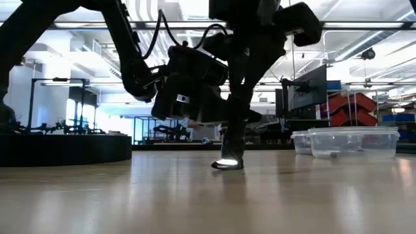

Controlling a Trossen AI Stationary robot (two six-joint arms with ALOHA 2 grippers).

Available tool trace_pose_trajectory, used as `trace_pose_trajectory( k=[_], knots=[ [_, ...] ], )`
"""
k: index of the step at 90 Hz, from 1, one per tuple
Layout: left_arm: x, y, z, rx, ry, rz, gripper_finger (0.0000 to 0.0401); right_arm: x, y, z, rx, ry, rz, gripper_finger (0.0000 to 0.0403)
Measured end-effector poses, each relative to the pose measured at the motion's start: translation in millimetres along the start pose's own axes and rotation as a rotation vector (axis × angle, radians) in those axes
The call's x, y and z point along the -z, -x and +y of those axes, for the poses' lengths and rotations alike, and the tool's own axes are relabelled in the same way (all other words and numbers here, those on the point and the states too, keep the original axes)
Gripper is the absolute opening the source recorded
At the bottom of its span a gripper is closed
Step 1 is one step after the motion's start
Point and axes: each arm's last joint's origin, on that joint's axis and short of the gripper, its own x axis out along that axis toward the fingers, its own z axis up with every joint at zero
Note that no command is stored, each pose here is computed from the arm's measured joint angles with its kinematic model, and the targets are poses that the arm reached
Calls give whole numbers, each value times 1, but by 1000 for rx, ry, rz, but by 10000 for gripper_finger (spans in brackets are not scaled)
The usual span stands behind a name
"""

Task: Insert battery
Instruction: Close the black battery compartment

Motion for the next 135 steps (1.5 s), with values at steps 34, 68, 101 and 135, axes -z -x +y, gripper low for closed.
trace_pose_trajectory(
  k=[34, 68, 101, 135],
  knots=[
    [0, -1, 1, -80, -4, 9, 95, 4, -1, 0, -25, -203, 27, 200],
    [7, 9, -7, -194, -23, -55, 95, 3, 0, -5, 35, -243, 7, 191],
    [5, 3, -15, -118, -25, -79, 98, 1, -13, -6, 21, -138, 13, 131],
    [7, 0, -18, -80, -31, -61, 118, -3, -11, -2, 23, 12, -6, 49]
  ],
)
